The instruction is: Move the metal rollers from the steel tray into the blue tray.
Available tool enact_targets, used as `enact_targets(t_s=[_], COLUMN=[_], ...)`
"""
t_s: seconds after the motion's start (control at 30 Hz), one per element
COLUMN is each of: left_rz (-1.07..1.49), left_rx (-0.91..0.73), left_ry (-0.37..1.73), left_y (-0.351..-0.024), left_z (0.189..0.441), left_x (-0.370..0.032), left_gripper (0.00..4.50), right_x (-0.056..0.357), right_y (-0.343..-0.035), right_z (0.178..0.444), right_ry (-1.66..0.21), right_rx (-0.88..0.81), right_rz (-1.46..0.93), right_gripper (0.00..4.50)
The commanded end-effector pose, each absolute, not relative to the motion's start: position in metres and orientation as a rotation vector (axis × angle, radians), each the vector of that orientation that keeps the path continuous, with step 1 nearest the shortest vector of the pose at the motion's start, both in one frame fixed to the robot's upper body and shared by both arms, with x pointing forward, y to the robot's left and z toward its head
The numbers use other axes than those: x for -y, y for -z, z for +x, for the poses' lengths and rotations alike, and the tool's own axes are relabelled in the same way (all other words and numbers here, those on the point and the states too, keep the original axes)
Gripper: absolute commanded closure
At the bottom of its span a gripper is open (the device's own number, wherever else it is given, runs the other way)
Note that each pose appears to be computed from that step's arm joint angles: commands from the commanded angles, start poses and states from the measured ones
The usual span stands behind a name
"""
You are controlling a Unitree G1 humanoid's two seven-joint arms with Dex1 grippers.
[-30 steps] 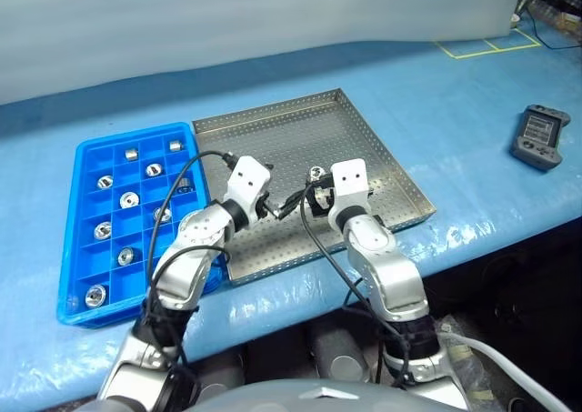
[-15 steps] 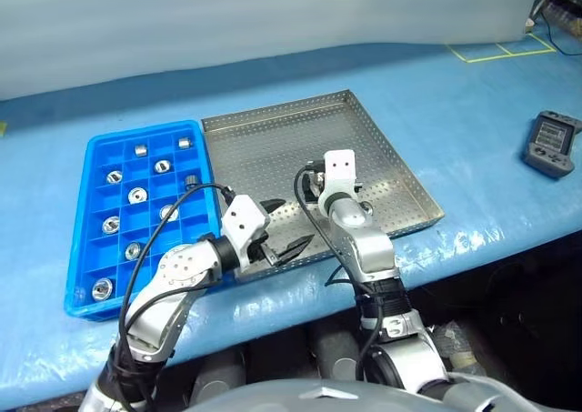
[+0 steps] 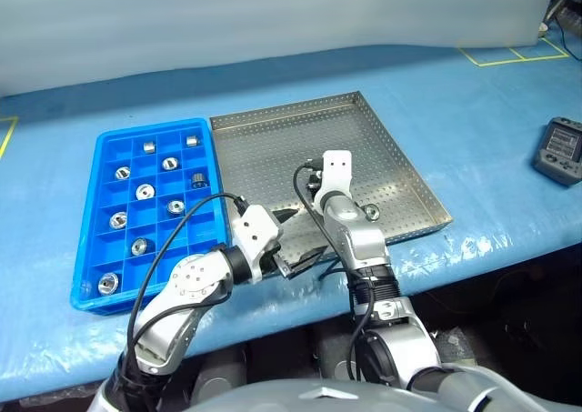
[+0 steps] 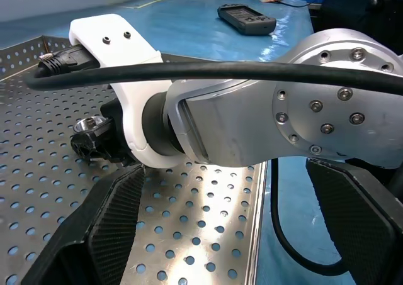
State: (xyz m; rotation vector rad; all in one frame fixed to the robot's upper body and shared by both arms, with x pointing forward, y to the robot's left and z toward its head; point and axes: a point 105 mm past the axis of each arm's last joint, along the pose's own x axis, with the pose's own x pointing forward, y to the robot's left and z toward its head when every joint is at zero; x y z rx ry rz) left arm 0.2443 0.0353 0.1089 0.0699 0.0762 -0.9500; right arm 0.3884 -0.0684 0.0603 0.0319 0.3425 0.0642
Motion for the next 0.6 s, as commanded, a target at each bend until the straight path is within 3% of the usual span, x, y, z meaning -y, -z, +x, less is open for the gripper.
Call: enact_targets(t_s=[0.03,0.2,0.37,0.6], left_rz=[0.054,0.015,0.033,0.073], left_rx=[0.053,0.139,0.17,0.147], left_ry=[0.814,0.605,0.45,0.356], left_y=[-0.136,-0.157,-0.164,-0.161], left_z=[0.256,0.27,0.268,0.245], left_x=[-0.045,-0.068,-0.098,-0.122], left_gripper=[0.0,0.0,0.0,0.0], right_x=[0.042,0.001,-0.042,-0.075], right_y=[-0.099,-0.134,-0.161,-0.161], right_z=[0.391,0.383,0.36,0.328], right_ry=[-0.168,-0.379,-0.637,-0.881], right_rx=[-0.206,-0.098,-0.035,-0.064], right_rz=[0.005,-0.056,-0.095,-0.14], right_gripper=[2.81,2.81,2.81,2.81])
